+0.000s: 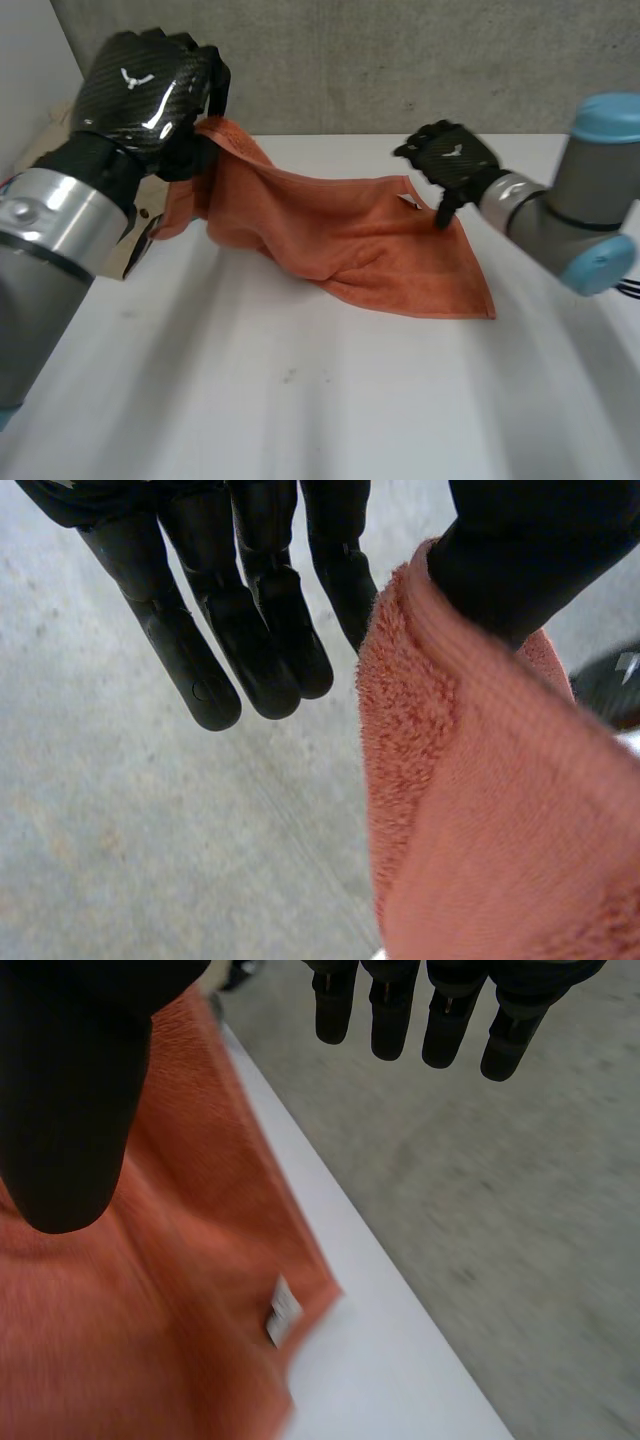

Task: Fold the laundry.

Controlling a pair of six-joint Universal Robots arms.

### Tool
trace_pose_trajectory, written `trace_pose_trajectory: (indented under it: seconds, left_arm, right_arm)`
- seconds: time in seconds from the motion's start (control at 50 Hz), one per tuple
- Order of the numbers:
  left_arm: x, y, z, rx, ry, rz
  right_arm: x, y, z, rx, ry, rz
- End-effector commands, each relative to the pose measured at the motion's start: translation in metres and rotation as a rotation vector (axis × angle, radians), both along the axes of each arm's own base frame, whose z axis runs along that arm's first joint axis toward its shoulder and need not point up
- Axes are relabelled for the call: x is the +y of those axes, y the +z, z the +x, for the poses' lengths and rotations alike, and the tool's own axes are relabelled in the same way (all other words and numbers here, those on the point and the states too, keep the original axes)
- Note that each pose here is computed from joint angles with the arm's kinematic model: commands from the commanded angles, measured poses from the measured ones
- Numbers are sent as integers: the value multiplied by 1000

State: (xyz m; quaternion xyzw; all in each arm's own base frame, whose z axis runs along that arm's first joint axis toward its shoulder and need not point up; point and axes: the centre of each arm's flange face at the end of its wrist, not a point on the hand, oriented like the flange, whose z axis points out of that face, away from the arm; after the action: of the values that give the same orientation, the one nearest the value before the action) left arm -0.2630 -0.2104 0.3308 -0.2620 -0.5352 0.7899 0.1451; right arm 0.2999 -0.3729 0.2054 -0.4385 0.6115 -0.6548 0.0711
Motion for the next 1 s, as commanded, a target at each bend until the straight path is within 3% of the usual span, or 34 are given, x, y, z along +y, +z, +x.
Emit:
trace_pose_trajectory:
  seconds: [0.02, 0.12, 0.2, 0.22, 0.3, 0.38, 0.46, 0.62, 0.8, 0.9, 1.0]
  left_arm:
    - [33, 17, 9, 31, -22, -61]
    - [46, 27, 15, 50, -24, -101]
    - [49, 27, 16, 52, -23, -108]
    - [48, 27, 16, 50, -23, -105]
    - [41, 24, 18, 44, -3, -96]
    - [26, 14, 19, 14, 29, -69]
    - [2, 3, 29, -37, 108, -59]
    - [-42, -39, 39, -118, 190, 75]
    - [-67, -100, 25, -208, 111, 285]
    - [-100, -127, 12, -228, 93, 330]
    - [-143, -112, 0, -209, 112, 220]
  right_arm:
    - [10, -43, 54, -3, 115, 30]
    - [16, -73, 73, 8, 149, 50]
    - [0, -73, 72, -3, 62, -9]
    - [-10, -57, 65, -20, -26, -65]
    - [-16, 12, 45, -79, -167, -207]
    - [-17, 77, -3, -102, -232, -299]
    - [12, 128, -35, -110, -224, -355]
    - [84, 168, -66, -62, -199, -284]
    - [101, 116, -84, 180, -212, 48]
    - [76, 77, -76, 240, -218, 109]
    - [34, 57, -71, 234, -323, 23]
